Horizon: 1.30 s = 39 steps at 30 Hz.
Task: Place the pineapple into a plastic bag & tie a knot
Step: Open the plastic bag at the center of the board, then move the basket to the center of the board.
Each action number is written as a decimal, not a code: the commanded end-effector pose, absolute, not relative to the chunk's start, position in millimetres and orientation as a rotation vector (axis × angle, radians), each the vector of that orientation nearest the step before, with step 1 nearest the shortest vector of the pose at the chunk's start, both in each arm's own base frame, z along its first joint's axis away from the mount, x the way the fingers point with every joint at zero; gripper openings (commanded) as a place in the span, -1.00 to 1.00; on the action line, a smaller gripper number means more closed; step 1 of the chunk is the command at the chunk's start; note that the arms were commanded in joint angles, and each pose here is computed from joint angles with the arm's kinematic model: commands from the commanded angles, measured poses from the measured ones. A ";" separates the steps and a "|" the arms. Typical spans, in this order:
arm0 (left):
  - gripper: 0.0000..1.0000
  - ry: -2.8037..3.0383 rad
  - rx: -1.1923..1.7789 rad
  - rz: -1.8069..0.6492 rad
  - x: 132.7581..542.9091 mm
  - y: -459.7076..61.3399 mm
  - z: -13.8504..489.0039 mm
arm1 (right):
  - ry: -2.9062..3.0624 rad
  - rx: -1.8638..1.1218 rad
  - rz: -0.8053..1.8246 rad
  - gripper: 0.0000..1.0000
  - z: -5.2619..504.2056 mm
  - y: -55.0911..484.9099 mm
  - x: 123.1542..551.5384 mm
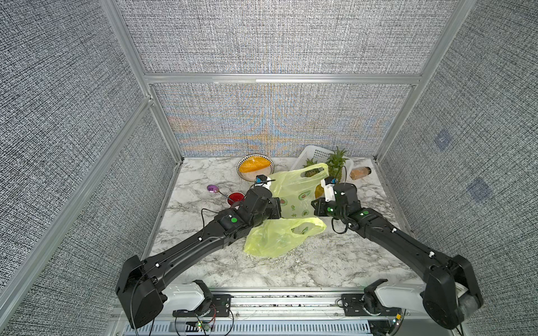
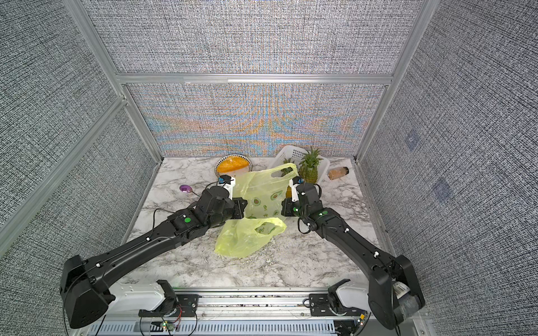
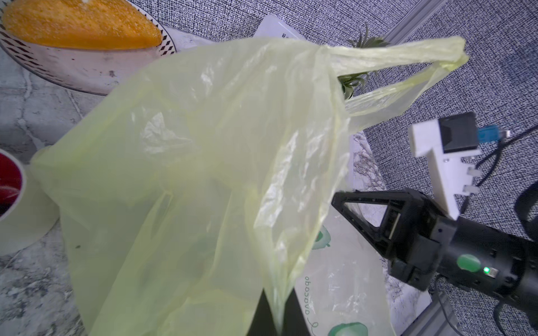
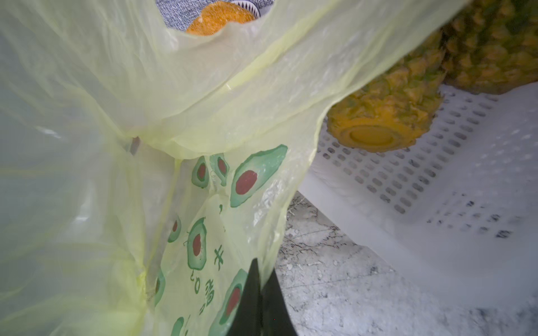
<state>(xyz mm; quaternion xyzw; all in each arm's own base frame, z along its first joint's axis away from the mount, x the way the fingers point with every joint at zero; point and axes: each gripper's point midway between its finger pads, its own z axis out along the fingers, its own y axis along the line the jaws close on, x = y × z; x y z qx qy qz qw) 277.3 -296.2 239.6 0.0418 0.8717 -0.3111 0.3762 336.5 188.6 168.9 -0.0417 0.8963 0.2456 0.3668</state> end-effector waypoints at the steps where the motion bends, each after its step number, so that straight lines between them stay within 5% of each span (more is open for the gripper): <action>1: -1.00 2.230 0.023 -0.785 284.4 -293.6 238.6 | 2.322 -0.178 0.622 -0.96 165.4 190.7 336.0; 5: -1.00 2.274 -0.119 -0.655 290.9 -272.6 222.0 | 2.344 -0.220 0.633 -0.26 174.4 191.4 338.5; 9: -1.00 2.303 -0.151 -0.587 291.4 -263.9 216.2 | 2.261 -0.147 0.625 0.16 221.0 170.3 338.7; 15: -1.00 2.312 -0.155 -0.589 290.6 -264.6 211.3 | 2.158 0.280 0.431 0.35 237.5 93.3 349.7; 20: -1.00 2.306 -0.152 -0.597 291.0 -265.5 212.6 | 2.213 0.683 0.207 0.36 184.8 46.5 376.4; 30: -1.00 2.238 -0.134 -0.639 295.9 -269.6 228.8 | 2.340 0.689 0.234 0.20 128.0 53.9 429.3; 39: -1.00 2.194 -0.209 -0.551 299.3 -247.6 235.5 | 2.345 0.881 0.179 -0.74 100.1 25.1 400.5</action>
